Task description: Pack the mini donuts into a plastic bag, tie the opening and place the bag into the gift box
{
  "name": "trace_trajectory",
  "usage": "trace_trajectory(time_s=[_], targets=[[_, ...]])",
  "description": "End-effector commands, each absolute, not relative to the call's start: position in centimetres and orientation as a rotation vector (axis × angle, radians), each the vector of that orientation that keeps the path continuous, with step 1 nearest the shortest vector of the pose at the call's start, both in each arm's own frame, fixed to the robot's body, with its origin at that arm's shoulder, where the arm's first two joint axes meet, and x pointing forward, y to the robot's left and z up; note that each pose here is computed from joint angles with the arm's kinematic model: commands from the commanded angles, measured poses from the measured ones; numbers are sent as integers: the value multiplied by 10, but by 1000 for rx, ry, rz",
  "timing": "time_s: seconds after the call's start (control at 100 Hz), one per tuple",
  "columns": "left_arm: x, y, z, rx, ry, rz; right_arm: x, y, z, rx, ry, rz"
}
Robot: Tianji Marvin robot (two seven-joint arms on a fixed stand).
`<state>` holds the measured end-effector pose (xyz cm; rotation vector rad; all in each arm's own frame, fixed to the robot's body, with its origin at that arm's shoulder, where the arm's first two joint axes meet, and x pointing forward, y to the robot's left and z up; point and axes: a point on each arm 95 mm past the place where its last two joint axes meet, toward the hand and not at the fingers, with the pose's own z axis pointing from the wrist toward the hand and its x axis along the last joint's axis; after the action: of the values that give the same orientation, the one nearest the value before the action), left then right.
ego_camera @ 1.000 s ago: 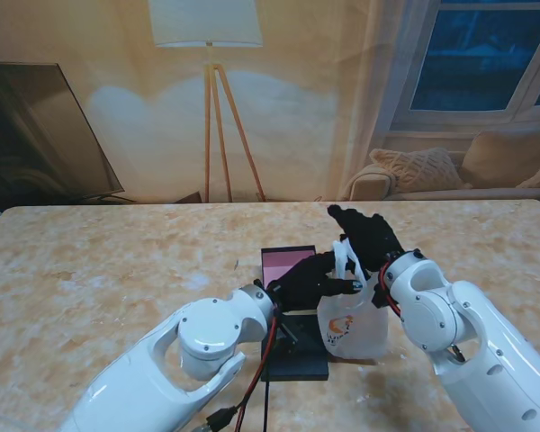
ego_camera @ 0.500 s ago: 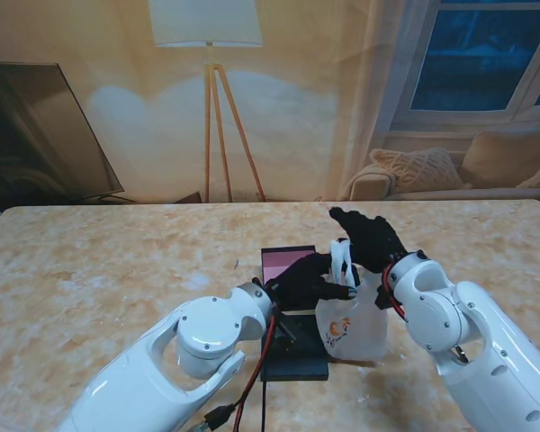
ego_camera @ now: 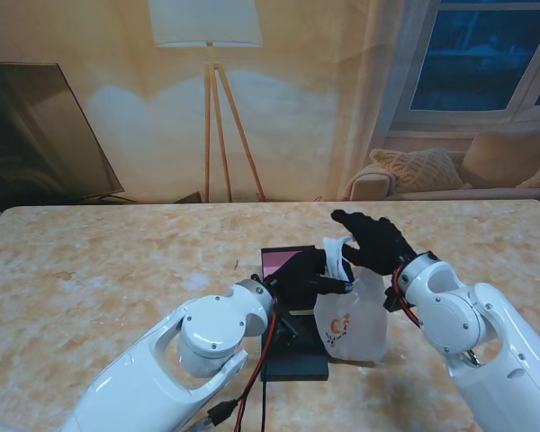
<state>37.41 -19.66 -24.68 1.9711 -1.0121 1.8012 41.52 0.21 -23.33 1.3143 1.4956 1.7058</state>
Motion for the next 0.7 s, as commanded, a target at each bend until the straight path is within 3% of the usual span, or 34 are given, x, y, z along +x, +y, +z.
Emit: trace_trajectory(time_s=[0.0, 0.69], targets=[[374, -200, -243, 1959, -1019, 1810, 409, 3, -235, 1333, 1514, 1719], [379, -192, -242, 1941, -1081, 1841, 379, -35, -222, 1285, 1386, 1852]])
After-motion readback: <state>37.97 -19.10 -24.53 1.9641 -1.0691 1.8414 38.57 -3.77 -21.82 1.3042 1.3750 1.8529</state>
